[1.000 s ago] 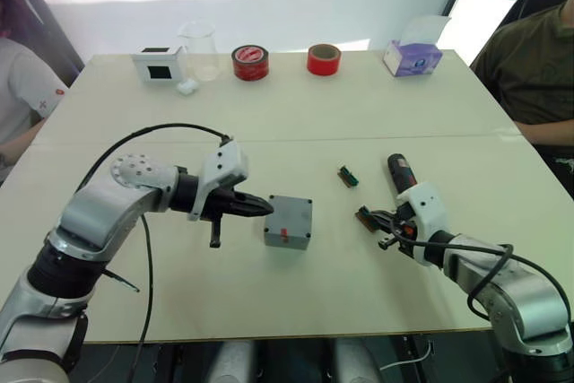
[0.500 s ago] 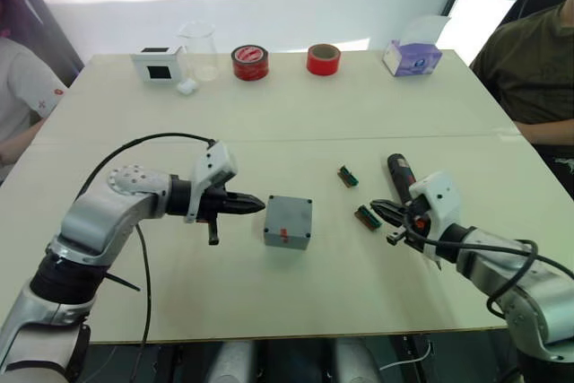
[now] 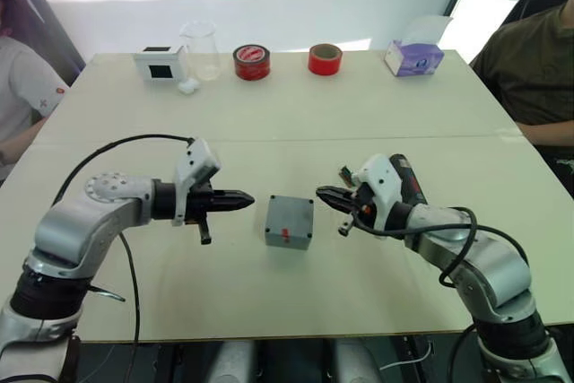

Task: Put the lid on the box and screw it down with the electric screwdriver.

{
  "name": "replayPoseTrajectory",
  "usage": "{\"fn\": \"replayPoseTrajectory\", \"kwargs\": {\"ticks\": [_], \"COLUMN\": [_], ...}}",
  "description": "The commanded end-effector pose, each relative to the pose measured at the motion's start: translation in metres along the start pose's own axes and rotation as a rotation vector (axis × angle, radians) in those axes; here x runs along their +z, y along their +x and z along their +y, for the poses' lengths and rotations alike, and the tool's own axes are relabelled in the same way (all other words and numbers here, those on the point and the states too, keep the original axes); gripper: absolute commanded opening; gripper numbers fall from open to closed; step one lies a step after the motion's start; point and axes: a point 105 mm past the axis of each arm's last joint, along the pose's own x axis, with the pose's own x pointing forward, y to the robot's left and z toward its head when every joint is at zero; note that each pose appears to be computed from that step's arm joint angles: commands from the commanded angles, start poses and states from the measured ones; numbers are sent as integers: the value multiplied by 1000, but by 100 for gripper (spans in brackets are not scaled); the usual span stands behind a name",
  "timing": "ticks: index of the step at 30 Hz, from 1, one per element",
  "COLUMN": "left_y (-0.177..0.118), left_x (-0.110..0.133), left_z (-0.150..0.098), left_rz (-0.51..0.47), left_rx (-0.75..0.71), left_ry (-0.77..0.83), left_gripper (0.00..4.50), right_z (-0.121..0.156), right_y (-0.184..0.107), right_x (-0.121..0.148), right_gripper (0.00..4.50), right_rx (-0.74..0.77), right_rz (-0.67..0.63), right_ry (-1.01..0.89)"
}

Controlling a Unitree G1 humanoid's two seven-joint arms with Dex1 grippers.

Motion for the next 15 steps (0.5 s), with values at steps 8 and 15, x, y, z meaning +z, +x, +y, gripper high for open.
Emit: {"fn": "replayPoseTrajectory", "kwargs": {"ticks": [8,15], "left_y": [1,1], "left_x": [7,6], "left_z": [-3,-4], "left_rz": [-32,-25], "left_rx": [19,18], "left_ry": [25,25], "left_gripper": [0,0], "right_z": [5,9], "right_y": [7,7], "right_x": [7,5], "right_gripper": [1,1], "right_rx": [37,55], "right_rz": [-28,-31], "right_ry": [-44,-37]}}
